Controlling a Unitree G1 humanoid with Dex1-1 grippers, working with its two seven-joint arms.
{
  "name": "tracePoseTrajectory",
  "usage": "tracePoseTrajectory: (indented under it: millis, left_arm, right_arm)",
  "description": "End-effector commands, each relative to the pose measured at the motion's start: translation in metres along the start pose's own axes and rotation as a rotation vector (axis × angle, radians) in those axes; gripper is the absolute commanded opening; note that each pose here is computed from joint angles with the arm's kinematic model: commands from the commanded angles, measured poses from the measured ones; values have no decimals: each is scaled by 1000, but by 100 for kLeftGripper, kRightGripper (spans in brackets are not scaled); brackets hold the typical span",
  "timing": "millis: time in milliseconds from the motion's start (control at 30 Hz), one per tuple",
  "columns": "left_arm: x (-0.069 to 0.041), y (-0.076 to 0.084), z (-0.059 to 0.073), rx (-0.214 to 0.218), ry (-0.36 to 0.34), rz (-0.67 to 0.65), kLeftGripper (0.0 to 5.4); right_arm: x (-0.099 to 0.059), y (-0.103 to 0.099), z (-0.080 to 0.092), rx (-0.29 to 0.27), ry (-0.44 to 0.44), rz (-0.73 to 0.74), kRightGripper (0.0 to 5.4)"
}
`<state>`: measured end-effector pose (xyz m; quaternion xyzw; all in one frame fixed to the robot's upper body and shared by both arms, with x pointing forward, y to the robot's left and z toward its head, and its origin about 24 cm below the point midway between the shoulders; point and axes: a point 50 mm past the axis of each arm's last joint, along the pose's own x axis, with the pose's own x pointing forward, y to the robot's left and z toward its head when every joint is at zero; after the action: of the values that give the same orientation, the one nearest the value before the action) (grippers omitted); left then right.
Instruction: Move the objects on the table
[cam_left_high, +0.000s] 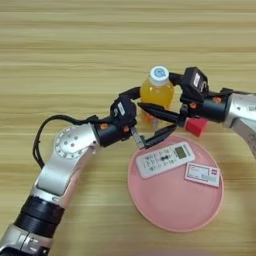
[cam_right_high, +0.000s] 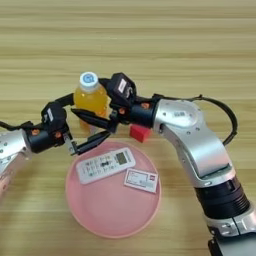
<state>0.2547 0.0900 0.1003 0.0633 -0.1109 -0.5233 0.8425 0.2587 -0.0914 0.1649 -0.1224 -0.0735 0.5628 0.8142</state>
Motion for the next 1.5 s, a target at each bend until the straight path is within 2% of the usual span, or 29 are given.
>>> tracePoseTrajectory:
  millis: [33, 467, 1000, 1100, 1500]
  left_arm:
    - [3, 0, 0, 8, 6, -15, 464]
    - [2, 1, 0, 2, 3, -7, 343]
    - [1, 2, -1, 5, 3, 4, 341]
    - [0, 3, -2, 4, 8, 5, 341]
    - [-5, 8, -5, 3, 18, 27, 340]
  right_arm:
    - [3, -1, 13, -33, -41, 7, 352]
    - [-3, -5, 10, -21, -25, -17, 352]
    - [-7, -8, 6, -11, -4, -19, 352]
    - [-7, -8, 5, -12, 2, -18, 409]
    - [-12, -9, 13, -17, -31, -18, 538]
